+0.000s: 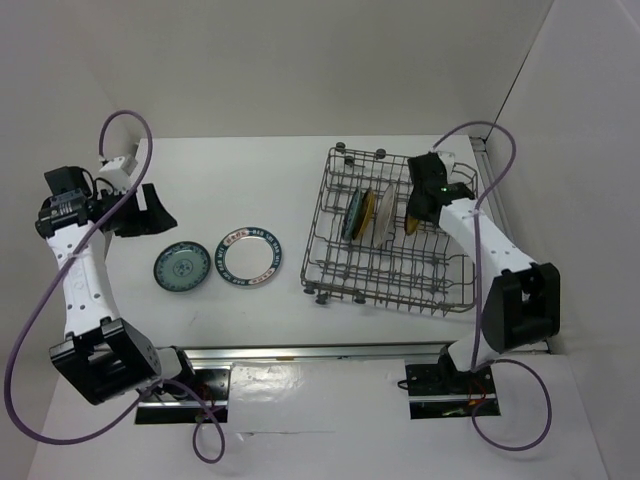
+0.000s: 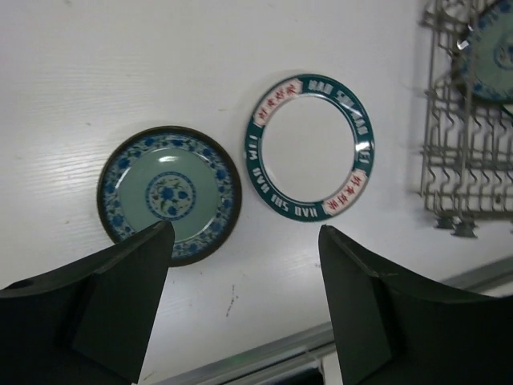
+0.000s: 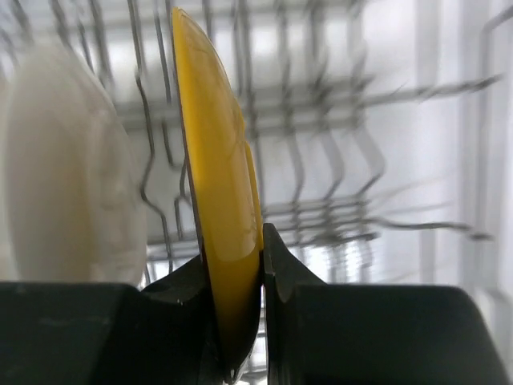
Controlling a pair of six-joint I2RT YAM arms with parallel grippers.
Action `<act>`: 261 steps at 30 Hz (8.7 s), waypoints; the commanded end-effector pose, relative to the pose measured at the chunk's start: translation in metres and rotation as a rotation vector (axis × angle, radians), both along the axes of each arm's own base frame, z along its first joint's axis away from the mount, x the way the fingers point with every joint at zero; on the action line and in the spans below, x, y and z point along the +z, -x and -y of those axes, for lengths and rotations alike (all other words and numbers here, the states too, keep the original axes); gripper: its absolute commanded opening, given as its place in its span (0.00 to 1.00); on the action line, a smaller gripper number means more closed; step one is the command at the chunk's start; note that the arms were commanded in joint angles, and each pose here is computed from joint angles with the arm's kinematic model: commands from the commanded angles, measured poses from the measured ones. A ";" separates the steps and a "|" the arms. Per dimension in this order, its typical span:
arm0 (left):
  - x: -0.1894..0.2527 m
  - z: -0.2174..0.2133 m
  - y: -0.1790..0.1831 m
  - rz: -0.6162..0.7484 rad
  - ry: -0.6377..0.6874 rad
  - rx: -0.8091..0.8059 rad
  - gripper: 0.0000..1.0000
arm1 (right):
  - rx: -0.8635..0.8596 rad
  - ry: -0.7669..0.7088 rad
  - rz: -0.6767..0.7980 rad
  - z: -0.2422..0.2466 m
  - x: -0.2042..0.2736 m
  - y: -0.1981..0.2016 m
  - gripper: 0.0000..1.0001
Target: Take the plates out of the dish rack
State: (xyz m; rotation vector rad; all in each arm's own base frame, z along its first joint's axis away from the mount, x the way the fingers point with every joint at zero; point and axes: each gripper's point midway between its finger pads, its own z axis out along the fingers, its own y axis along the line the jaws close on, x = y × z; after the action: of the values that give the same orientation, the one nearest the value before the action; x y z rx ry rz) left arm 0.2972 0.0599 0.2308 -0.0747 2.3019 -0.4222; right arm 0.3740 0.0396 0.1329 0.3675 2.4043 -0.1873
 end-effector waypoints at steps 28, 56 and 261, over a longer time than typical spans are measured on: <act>-0.003 0.109 0.008 -0.020 0.075 -0.334 1.00 | 1.432 -1.117 0.227 -0.409 0.155 0.110 0.00; -0.048 -0.008 0.017 -0.195 0.294 0.098 0.00 | 1.086 -0.760 0.316 -0.373 0.158 0.054 0.79; -0.014 0.106 -0.016 -0.121 -0.446 -0.274 0.78 | 0.254 -0.028 -0.011 -0.092 0.012 -0.001 0.00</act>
State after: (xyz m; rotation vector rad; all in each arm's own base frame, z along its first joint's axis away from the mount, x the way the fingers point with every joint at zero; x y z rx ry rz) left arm 0.3159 -0.0455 0.2066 0.4334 2.5211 -0.0243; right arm 0.3546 0.1385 0.0989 -0.0086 2.5720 -0.0214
